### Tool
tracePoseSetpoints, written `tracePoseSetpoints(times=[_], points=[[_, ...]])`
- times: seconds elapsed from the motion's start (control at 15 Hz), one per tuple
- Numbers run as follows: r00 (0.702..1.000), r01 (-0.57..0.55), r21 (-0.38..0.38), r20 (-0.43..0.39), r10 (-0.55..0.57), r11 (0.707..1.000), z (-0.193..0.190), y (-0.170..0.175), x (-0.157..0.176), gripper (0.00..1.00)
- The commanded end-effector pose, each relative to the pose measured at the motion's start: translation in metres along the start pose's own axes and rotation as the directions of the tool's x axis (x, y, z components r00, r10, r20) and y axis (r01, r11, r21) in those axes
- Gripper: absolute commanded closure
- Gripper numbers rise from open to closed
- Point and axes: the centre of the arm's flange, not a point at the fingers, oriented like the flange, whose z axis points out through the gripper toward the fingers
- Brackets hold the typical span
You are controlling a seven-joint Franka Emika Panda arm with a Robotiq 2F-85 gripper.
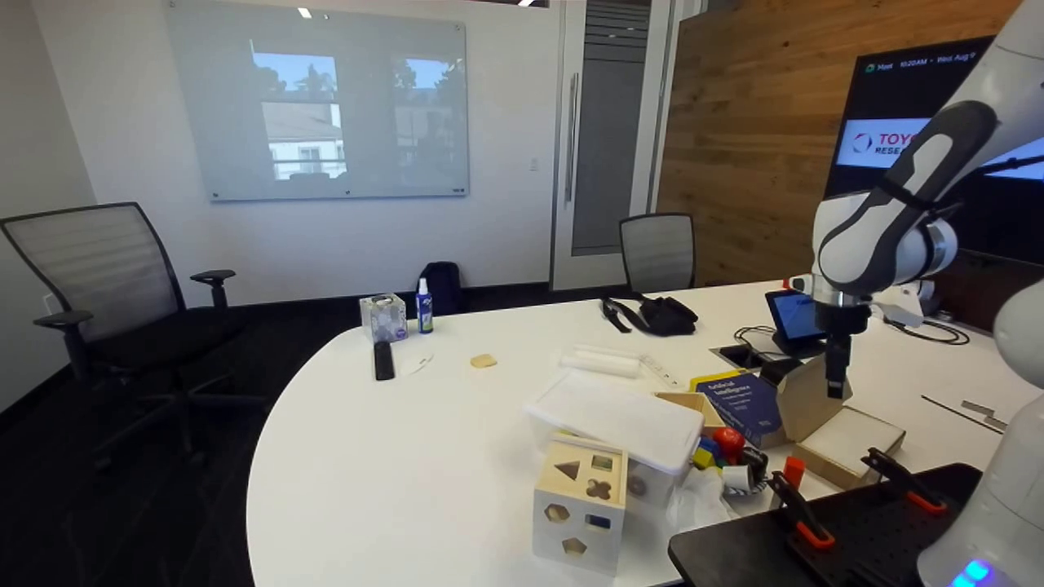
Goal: Put the orange block in the left brown box
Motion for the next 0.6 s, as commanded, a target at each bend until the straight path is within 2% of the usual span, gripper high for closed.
tracePoseSetpoints(times=[0.0, 0.53], points=[[0.998, 0.060, 0.026, 0.013, -0.060, 0.998, 0.046, -0.004, 0.008, 0.00], [0.988, 0.115, 0.084, 0.089, -0.122, 0.990, 0.101, -0.009, 0.015, 0.00]])
